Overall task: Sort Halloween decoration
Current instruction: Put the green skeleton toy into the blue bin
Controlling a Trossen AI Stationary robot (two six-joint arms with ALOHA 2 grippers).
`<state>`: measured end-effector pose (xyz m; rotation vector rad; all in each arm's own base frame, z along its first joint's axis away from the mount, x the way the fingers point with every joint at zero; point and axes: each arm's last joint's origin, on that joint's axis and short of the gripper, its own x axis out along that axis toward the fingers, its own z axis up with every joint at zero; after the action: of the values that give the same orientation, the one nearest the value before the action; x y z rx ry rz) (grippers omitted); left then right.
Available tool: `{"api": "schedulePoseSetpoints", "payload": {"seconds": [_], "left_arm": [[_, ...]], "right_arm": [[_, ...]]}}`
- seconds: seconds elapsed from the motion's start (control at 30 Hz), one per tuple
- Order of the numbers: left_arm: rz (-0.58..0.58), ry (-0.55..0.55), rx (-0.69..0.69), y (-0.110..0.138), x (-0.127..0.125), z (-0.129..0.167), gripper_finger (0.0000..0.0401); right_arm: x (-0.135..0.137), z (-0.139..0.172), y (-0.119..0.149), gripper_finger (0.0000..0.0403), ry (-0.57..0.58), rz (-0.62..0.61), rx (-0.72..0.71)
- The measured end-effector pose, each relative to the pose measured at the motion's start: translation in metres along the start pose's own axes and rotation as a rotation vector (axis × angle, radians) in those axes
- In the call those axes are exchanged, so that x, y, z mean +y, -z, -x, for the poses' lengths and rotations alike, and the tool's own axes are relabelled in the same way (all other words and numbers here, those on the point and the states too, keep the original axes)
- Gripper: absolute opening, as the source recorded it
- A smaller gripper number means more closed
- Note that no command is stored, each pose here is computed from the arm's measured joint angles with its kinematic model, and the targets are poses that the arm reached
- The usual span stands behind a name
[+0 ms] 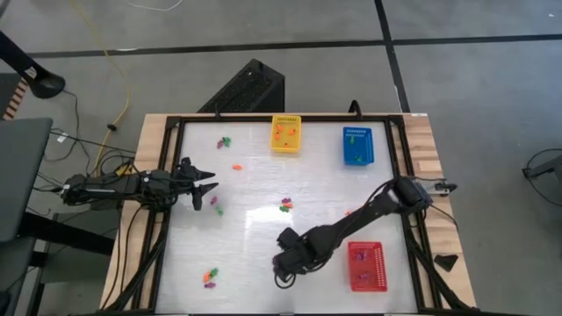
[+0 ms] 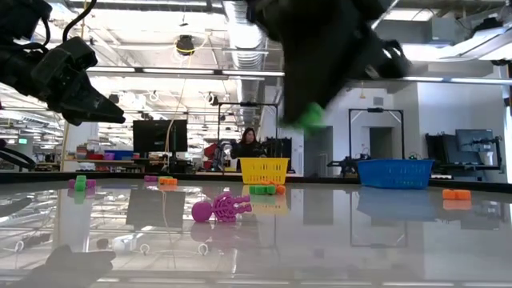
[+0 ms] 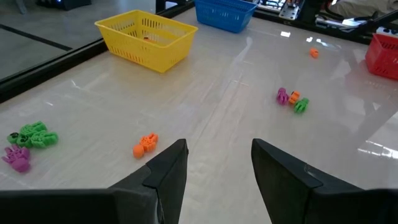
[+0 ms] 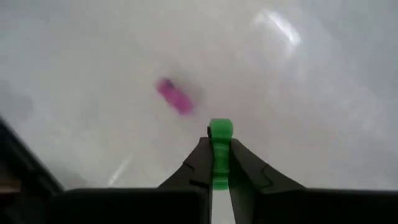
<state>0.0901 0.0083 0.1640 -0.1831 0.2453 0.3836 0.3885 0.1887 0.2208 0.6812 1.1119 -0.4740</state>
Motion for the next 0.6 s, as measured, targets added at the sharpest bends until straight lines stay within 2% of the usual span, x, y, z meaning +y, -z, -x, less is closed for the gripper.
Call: {"api": "schedulePoseSetpoints", "payload": {"seconds": [0.13, 0.23, 0.37, 0.5, 0.6], "left_arm": [[0.000, 0.000, 0.000, 0.000, 0.000, 0.000, 0.0169], [0.000, 0.000, 0.000, 0.000, 0.000, 0.000, 0.0169], [0.000, 0.000, 0.000, 0.000, 0.000, 0.000, 0.0169], [0.000, 0.000, 0.000, 0.000, 0.000, 0.000, 0.0169], [0.000, 0.000, 0.000, 0.000, 0.000, 0.000, 0.0169]], "right_arm": [[-0.016, 0.034, -0.018, 0.0054, 0.068, 0.044, -0.122], [-0.039, 0.062, -0.033, 0.0056, 0.179, 0.081, -0.173], [-0.078, 0.087, -0.055, 0.0058, 0.386, 0.132, -0.149], [-0.125, 0.104, -0.087, 0.0058, 0.581, 0.075, -0.065], [-0.155, 0.107, -0.114, 0.0059, 0.584, 0.034, -0.044]]}}
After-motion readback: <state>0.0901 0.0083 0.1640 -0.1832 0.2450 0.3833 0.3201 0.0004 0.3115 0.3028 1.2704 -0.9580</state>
